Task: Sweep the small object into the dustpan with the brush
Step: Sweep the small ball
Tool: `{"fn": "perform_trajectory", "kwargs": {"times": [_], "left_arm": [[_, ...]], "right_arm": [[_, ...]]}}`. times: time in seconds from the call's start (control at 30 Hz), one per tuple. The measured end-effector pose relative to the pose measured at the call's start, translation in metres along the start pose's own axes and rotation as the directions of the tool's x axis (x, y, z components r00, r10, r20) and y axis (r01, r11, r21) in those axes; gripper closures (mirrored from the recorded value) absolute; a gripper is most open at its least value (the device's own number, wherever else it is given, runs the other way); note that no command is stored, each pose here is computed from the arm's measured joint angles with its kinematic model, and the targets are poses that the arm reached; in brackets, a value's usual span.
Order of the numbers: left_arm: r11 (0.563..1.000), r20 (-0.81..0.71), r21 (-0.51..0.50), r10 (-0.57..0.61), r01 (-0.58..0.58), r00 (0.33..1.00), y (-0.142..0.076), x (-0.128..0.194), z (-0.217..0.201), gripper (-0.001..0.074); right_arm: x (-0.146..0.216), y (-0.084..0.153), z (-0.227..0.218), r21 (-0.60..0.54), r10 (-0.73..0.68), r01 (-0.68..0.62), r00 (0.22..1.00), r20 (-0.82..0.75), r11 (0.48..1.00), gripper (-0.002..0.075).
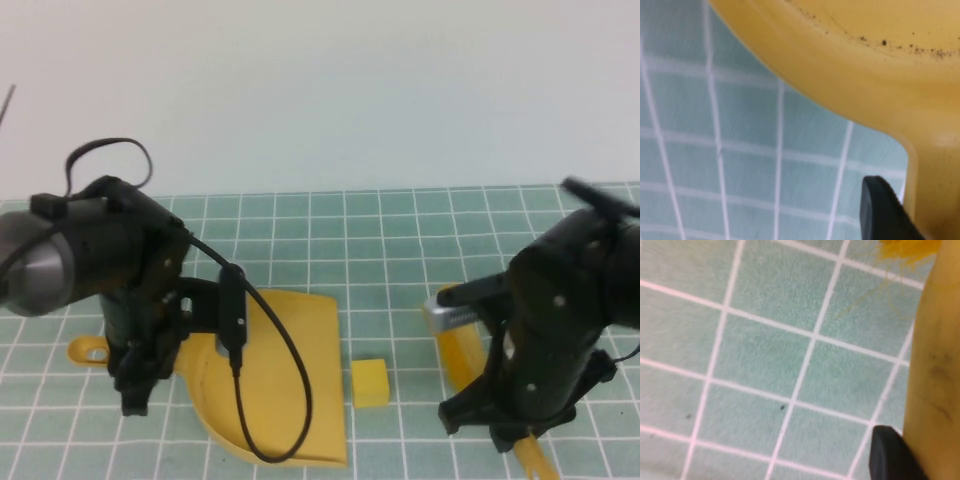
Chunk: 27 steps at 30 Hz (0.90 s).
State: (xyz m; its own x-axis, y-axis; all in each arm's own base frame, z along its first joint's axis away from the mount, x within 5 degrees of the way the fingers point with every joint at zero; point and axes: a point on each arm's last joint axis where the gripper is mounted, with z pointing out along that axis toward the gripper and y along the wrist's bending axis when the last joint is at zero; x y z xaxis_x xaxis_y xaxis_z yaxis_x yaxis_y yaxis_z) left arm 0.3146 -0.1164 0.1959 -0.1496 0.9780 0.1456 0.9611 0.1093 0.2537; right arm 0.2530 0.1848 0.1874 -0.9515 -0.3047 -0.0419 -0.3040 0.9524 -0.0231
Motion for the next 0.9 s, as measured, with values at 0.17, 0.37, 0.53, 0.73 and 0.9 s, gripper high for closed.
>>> {"fn": "perform_trajectory", "kwargs": {"times": [0.17,0.37,0.53,0.73,0.9], "left_arm": [[1.0,0.018,-0.001,0.024,-0.024,1.0,-0.004,-0.01,-0.001,0.052],[0.999,0.028,0.018,0.037,-0.038,0.999,-0.006,-0.013,0.004,0.0521],[0.999,0.023,0.029,0.044,-0.045,0.999,-0.007,-0.015,0.009,0.0521],[0.999,0.029,0.026,0.044,-0.045,0.999,-0.006,-0.016,0.009,0.0521],[0.999,0.053,0.038,0.023,-0.025,0.998,-0.008,-0.018,0.008,0.0521]], "right_arm": [[-0.008,0.006,0.025,0.027,0.007,-0.007,1.0,-0.016,1.0,0.0557],[-0.015,0.018,0.032,-0.077,0.029,-0.027,0.999,0.017,0.997,0.0557],[-0.018,0.046,0.023,-0.226,0.017,-0.015,1.0,0.008,0.974,0.0558],[-0.033,0.084,-0.011,-0.361,-0.008,0.039,0.996,0.087,0.932,0.0558],[-0.041,0.102,-0.039,-0.425,-0.042,0.096,0.99,0.134,0.9,0.0559]]}}
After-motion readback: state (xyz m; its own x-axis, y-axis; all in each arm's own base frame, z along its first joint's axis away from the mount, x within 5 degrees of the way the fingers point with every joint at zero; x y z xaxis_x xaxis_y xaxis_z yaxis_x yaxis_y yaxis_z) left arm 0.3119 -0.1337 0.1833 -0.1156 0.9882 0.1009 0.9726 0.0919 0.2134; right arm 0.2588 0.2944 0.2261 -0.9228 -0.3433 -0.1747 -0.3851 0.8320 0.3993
